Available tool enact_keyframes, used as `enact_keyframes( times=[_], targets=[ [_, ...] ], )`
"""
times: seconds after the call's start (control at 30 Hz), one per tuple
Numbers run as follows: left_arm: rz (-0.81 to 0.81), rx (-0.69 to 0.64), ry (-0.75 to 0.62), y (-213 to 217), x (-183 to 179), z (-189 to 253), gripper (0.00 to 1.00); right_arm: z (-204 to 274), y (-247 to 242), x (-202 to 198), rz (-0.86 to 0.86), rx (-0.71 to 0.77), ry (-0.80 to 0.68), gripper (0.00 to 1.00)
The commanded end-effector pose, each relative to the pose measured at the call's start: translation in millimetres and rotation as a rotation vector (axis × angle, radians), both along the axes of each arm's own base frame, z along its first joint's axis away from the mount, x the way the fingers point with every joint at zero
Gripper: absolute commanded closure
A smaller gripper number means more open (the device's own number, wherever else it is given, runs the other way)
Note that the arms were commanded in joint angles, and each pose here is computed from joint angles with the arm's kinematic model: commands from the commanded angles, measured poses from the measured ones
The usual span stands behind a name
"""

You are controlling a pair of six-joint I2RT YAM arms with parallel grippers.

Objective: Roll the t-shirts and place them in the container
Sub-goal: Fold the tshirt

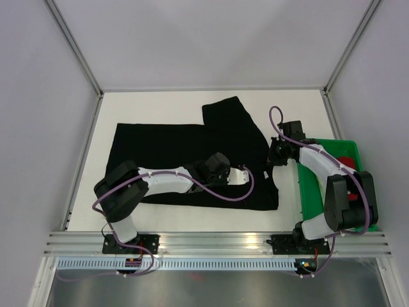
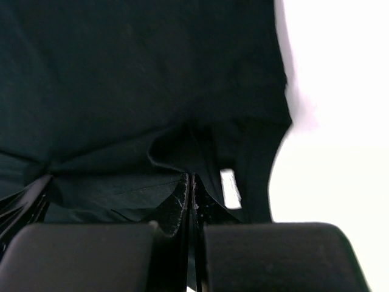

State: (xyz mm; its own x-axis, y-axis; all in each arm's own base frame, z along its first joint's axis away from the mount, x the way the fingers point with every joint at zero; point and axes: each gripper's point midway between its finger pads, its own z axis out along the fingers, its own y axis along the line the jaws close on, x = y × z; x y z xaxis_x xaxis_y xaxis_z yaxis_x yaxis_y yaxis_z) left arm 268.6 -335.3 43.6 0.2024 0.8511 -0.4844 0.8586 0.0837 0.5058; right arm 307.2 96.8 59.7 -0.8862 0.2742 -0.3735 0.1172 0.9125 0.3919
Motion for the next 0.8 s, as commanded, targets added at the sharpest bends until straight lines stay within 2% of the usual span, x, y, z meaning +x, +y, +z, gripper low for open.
enact_keyframes(
  times=[0.0, 0.33, 0.77],
  targets=[
    [0.050, -0.161, 0.070, -17, 11, 25, 0.97, 16, 10, 28, -0.017, 0.055, -0.060, 1.00],
    [0.114, -0.191, 0.215, -4, 30, 8, 0.90, 8, 21, 65, -0.047, 0.110, -0.047, 1.00],
    [0.215, -0.230, 0.320, 8, 55, -11, 0.90, -4, 28, 98, -0.103, 0.150, -0.048, 0.99]
  ],
)
